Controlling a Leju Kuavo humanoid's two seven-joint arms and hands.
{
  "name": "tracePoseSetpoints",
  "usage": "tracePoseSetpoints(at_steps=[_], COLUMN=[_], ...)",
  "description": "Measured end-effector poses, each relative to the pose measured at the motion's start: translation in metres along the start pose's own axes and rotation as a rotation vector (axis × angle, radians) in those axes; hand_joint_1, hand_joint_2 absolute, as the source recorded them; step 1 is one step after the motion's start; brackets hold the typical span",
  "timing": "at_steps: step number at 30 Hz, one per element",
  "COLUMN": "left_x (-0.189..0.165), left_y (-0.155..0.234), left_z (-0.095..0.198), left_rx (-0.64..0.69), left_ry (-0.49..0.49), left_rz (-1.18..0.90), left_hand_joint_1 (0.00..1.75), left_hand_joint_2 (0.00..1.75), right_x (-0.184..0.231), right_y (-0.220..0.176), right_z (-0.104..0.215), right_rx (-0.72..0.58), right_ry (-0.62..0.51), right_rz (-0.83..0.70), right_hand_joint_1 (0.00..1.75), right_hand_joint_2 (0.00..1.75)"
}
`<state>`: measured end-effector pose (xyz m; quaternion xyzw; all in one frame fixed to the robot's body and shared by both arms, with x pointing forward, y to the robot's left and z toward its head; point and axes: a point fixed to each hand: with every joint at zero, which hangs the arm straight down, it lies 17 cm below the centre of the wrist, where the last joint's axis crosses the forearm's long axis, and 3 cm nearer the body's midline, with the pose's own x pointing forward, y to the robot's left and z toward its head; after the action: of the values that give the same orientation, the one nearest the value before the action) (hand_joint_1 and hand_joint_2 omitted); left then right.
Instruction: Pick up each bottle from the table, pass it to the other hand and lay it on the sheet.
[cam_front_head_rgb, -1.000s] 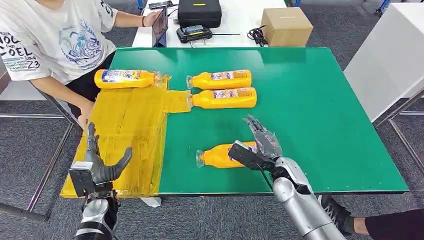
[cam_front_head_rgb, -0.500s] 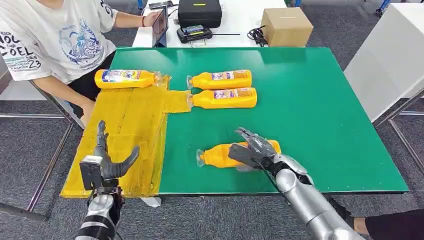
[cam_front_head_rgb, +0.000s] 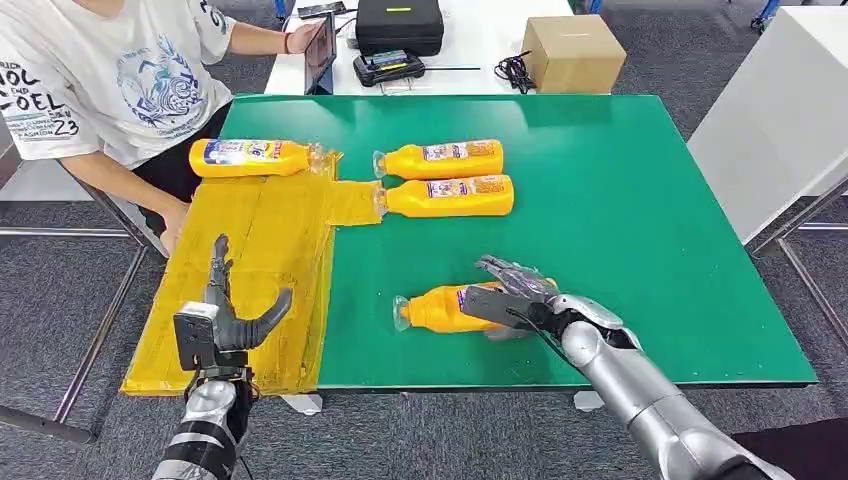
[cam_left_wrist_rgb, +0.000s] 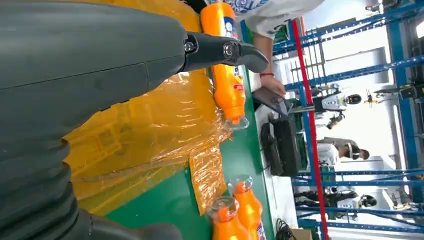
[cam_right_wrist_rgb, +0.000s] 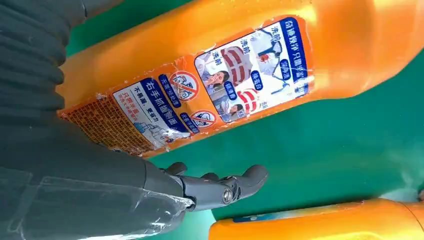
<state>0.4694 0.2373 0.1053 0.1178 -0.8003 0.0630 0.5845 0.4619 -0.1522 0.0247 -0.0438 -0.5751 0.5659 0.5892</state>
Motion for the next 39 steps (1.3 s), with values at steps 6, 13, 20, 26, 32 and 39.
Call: tracePoseSetpoints(at_steps=[6,13,20,26,32,39], left_x=[-0.001,-0.005,-0.010,-0.012,-0.013,-0.015], left_y=[-0.005,-0.008,-0.014,-0.021,-0.024,-0.026], left_z=[0.000,0.000,0.002,0.005,0.005,0.006], left_rx=[-0.013,-0.017,-0.023,-0.026,-0.025,-0.027], left_ry=[0.005,0.021,0.048,0.064,0.073,0.079], left_rz=[0.007,0.020,0.060,0.087,0.100,0.101], left_hand_joint_1=[0.00,0.00,0.00,0.00,0.00,0.00], left_hand_joint_2=[1.75,1.75,1.75,1.75,1.75,1.75], right_x=[-0.003,-0.012,-0.019,-0.020,-0.025,-0.028], right_y=[0.003,0.001,-0.003,-0.010,-0.009,-0.007], right_z=[0.000,-0.002,0.000,0.000,0.005,0.003], right_rx=[0.045,0.093,0.228,0.302,0.378,0.393], right_ry=[0.011,0.048,0.092,0.119,0.142,0.150], right_rz=[0.030,0.086,0.209,0.322,0.397,0.450], right_hand_joint_1=[0.00,0.00,1.75,1.75,1.75,1.75], right_hand_joint_2=[1.75,1.75,1.75,1.75,1.75,1.75])
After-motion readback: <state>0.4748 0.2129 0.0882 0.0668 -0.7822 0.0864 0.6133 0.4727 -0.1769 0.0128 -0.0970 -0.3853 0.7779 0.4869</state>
